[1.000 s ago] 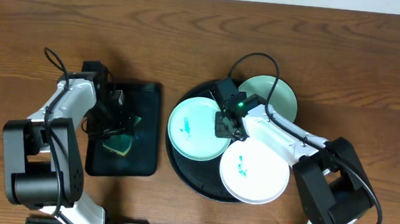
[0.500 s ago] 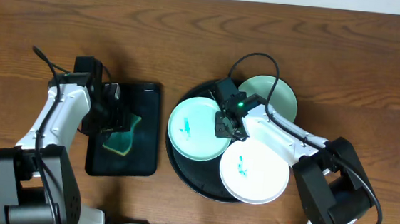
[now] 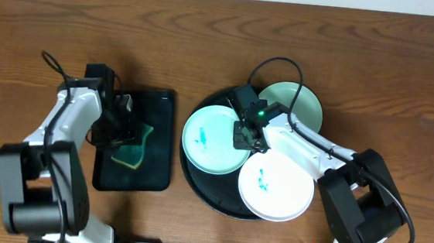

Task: Clean dirty plates on tray and stack at the side
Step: 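Lift the sponge with the left gripper and adjust the grip, then carry the sponge with the left gripper to the gripped mint plate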

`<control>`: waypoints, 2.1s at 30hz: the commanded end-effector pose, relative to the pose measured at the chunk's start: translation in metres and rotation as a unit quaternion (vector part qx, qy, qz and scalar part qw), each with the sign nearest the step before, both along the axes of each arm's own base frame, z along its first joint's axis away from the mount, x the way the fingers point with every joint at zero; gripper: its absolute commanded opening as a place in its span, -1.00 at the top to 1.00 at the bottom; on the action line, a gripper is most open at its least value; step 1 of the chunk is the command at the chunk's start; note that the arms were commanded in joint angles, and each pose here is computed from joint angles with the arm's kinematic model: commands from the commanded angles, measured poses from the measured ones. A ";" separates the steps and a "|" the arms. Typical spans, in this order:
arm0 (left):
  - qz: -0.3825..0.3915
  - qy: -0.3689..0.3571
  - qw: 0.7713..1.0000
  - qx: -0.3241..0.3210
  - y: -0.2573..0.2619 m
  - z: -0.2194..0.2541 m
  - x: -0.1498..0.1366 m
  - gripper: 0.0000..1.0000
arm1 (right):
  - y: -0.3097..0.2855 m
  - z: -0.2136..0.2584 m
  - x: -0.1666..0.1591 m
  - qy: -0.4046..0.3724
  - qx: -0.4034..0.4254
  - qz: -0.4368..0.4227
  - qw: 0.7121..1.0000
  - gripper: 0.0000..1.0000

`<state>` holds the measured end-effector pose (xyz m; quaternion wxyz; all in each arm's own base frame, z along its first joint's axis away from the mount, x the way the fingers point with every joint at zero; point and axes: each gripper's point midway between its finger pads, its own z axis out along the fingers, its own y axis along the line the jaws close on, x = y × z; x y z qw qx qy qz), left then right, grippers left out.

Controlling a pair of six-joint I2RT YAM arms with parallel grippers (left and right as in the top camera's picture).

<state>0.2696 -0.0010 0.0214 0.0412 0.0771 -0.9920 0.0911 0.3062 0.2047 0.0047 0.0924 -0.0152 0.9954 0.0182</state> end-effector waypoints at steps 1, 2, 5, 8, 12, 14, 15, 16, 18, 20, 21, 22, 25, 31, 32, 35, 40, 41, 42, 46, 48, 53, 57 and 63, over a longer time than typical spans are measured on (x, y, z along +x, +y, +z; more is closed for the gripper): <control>0.000 0.016 1.000 -0.007 -0.001 -0.010 -0.001 -0.13 | -0.007 -0.023 -0.016 0.040 -0.019 0.012 0.999 0.97; 0.000 0.017 1.000 -0.007 -0.001 -0.010 -0.001 -0.06 | -0.007 -0.023 -0.016 0.040 -0.019 0.012 0.999 0.97; 0.000 0.013 1.000 -0.006 -0.001 -0.010 0.000 -0.05 | -0.007 -0.023 -0.016 0.040 -0.018 0.012 0.999 0.97; 0.000 0.012 1.000 -0.006 -0.001 -0.010 0.001 -0.01 | -0.007 -0.023 -0.016 0.039 -0.018 0.012 0.999 0.98; 0.000 0.007 1.000 -0.006 -0.001 -0.010 0.003 0.34 | -0.006 -0.023 -0.015 0.038 -0.017 0.012 0.999 0.97; 0.000 0.004 1.000 -0.005 -0.001 -0.010 0.005 0.56 | -0.006 -0.023 -0.016 0.039 -0.018 0.012 0.999 0.97; 0.000 0.002 1.000 -0.005 -0.001 -0.010 0.006 0.75 | -0.007 -0.023 -0.016 0.039 -0.018 0.012 0.999 0.98; 0.000 0.001 1.000 -0.005 0.000 -0.011 0.006 0.85 | -0.007 -0.023 -0.016 0.039 -0.018 0.012 0.999 0.97; 0.000 -0.001 1.000 -0.004 0.000 -0.011 0.007 0.85 | -0.007 -0.023 -0.016 0.039 -0.018 0.012 0.999 0.97; 0.000 -0.001 1.000 -0.005 0.000 -0.010 0.007 0.86 | -0.007 -0.023 -0.016 0.039 -0.018 0.012 0.999 0.97; 0.000 -0.004 1.000 -0.004 0.000 -0.010 0.008 0.86 | -0.007 -0.023 -0.016 0.039 -0.018 0.012 0.999 0.97; 0.002 -0.007 1.000 -0.004 0.000 -0.008 0.010 0.85 | -0.007 -0.023 -0.016 0.039 -0.018 0.012 0.999 0.97; -0.001 -0.033 0.999 -0.001 -0.003 0.008 0.018 0.86 | -0.007 -0.023 -0.016 0.040 -0.018 0.012 0.999 0.97; -0.014 -0.136 0.991 0.013 -0.012 0.066 0.033 0.85 | -0.007 -0.023 -0.017 0.041 -0.019 0.012 0.999 0.98; -0.007 -0.146 0.989 0.022 -0.009 0.074 0.032 0.85 | -0.007 -0.023 -0.017 0.041 -0.019 0.012 0.999 0.97; 0.000 -0.170 0.985 0.035 -0.005 0.091 0.029 0.86 | -0.007 -0.023 -0.017 0.041 -0.019 0.012 0.999 0.98; 0.005 -0.164 0.985 0.047 -0.001 0.091 0.026 0.85 | -0.007 -0.023 -0.017 0.041 -0.019 0.012 0.999 0.97; 0.004 -0.157 0.987 0.046 -0.001 0.086 0.026 0.86 | -0.007 -0.023 -0.017 0.041 -0.019 0.012 0.999 0.98; 0.004 -0.151 0.987 0.046 -0.001 0.082 0.027 0.86 | -0.007 -0.023 -0.017 0.041 -0.019 0.012 0.999 0.97; 0.003 -0.113 0.993 0.044 -0.001 0.057 0.028 0.86 | -0.007 -0.023 -0.017 0.041 -0.019 0.012 0.999 0.98; 0.002 -0.086 0.995 0.042 -0.001 0.042 0.026 0.86 | -0.007 -0.023 -0.017 0.041 -0.019 0.012 0.999 0.97; 0.000 -0.031 0.999 0.031 -0.005 0.012 0.020 0.86 | -0.007 -0.023 -0.017 0.041 -0.019 0.012 0.999 0.98; -0.003 -0.043 0.999 0.021 -0.010 0.016 0.023 0.85 | -0.007 -0.023 -0.017 0.042 -0.019 0.012 0.999 0.97; -0.010 -0.119 0.993 0.024 -0.016 0.058 0.032 0.86 | -0.007 -0.023 -0.017 0.041 -0.019 0.012 0.999 0.98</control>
